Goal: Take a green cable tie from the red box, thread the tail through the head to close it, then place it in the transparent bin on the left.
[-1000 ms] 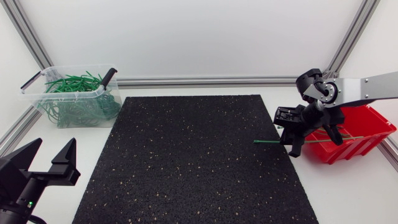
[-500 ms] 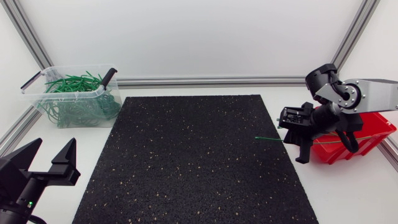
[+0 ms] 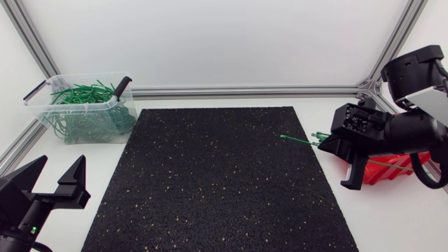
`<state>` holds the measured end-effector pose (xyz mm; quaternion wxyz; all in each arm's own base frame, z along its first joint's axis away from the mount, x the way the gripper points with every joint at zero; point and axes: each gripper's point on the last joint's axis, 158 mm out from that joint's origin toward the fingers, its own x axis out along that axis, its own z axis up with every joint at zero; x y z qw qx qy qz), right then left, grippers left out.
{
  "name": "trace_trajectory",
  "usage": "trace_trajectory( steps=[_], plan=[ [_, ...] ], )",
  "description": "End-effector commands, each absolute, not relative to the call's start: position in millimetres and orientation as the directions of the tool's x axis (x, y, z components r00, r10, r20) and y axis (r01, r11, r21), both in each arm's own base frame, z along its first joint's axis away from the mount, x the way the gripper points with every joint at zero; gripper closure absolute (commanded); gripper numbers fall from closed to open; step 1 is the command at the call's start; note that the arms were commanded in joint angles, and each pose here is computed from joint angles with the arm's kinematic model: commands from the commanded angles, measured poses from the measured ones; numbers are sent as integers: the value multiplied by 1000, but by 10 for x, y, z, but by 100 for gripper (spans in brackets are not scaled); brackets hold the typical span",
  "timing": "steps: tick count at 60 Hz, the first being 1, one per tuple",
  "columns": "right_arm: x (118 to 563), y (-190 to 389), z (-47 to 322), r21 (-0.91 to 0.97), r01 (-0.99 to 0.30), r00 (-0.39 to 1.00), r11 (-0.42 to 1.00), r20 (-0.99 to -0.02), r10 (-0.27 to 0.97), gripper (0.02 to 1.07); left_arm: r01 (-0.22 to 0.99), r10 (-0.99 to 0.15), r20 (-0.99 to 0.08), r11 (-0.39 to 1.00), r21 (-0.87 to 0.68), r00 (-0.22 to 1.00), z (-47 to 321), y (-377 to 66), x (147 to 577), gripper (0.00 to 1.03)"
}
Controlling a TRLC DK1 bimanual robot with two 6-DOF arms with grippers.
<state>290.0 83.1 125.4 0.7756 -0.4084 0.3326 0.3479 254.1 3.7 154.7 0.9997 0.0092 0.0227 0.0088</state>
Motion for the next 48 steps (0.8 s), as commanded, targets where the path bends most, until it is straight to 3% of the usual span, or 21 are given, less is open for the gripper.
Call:
trace_trajectory(
  steps=[1,7,15,30,48],
  plan=[
    [2876,952,1507,-384,-792,562,474,-762,321,101,-25,24,-91,1000,-10,996,1343,48,2543,5],
    [2816,1088,1672,-398,-766,604,504,-713,356,101,-25,23,-83,1000,-20,996,1393,44,2539,5],
    [2863,1207,1867,-554,-657,742,512,-596,307,101,-19,14,-108,999,-50,994,1477,22,2528,5],
    [2815,1458,2050,-710,-512,858,484,-446,254,101,-19,-14,-271,993,-121,962,1488,-53,2635,5],
    [2808,1732,2150,-797,-382,924,468,-313,220,101,82,-203,-428,955,-284,880,1581,-533,2638,5]
  ],
)
